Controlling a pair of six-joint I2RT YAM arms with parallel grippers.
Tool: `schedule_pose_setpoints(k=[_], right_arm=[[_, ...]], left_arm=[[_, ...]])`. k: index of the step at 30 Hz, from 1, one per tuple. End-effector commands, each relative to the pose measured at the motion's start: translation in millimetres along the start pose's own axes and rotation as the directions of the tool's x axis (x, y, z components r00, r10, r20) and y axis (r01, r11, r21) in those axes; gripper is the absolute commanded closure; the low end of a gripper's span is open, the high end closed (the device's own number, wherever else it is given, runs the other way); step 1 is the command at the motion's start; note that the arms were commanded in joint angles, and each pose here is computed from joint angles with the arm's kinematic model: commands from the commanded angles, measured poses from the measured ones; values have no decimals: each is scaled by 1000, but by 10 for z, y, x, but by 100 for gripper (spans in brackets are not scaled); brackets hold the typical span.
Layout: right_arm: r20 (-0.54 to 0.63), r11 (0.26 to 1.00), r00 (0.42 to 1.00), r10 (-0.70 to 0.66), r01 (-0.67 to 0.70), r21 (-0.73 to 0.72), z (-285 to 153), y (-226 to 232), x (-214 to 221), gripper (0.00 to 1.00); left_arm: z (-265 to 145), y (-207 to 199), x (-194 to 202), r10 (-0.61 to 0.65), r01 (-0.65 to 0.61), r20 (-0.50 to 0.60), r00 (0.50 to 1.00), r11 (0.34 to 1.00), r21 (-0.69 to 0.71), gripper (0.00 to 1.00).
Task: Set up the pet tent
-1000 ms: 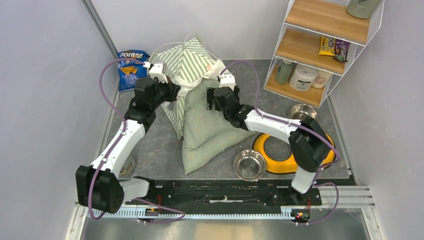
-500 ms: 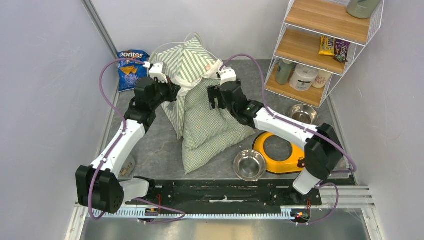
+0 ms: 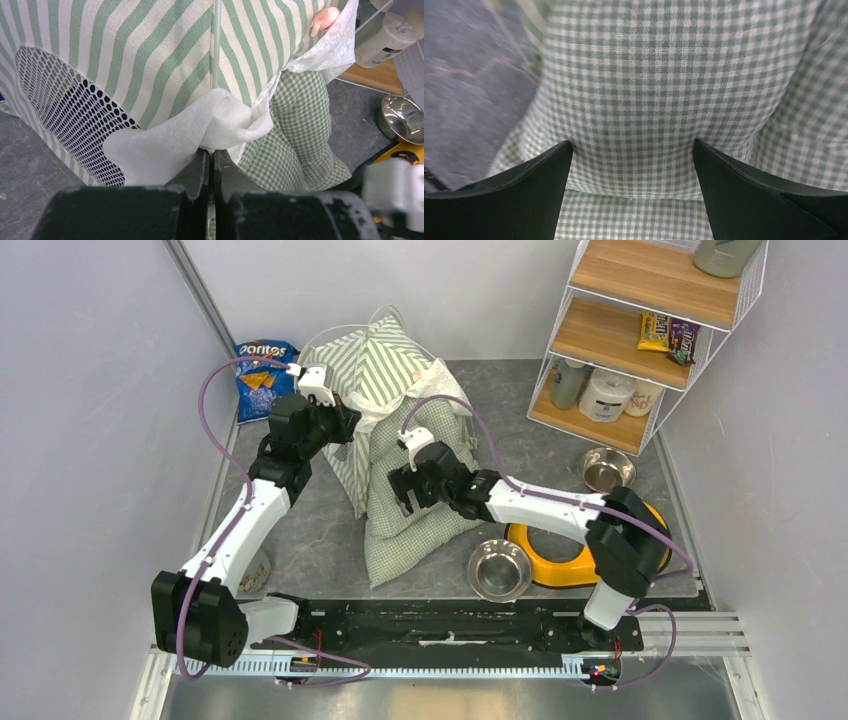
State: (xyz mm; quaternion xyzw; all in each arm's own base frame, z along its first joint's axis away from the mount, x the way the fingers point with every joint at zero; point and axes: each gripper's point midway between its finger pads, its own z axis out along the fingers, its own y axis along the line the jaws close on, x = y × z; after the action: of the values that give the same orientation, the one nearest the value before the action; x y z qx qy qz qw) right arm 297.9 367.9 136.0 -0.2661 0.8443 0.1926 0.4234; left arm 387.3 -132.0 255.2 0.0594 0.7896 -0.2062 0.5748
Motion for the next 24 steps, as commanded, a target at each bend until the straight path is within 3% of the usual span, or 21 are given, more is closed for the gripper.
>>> schedule_pose_setpoints(k=[1,3,7,10,14,18,24], right_arm=[[-59,1000,998,-2,3,19,239,-74,282,5],[-54,999,998,-15,17,45,325,-112,272,20],[8,996,1000,-28,27,86,317,-162,25,71],[62,995,997,-41,35,92,195,-156,-241,97],[68,998,997,-42,39,56,53,-146,-534,100],[85,998,995,50,-52,27,8,-308,-803,100],[70,983,990,124,-113,-143,81,-392,-1080,100]], left_arm=[[-26,0,219,-35,34,-93,995,999,-13,98],[-30,1,228,-33,32,-97,995,999,-14,98],[-40,8,234,-21,20,-102,995,1000,-14,98],[-49,-10,231,-5,5,-104,995,1000,0,98],[-68,-53,241,24,-21,-108,994,999,34,98],[-74,-106,266,31,-24,-114,993,997,67,98],[-70,-178,302,37,-22,-126,991,993,115,98]])
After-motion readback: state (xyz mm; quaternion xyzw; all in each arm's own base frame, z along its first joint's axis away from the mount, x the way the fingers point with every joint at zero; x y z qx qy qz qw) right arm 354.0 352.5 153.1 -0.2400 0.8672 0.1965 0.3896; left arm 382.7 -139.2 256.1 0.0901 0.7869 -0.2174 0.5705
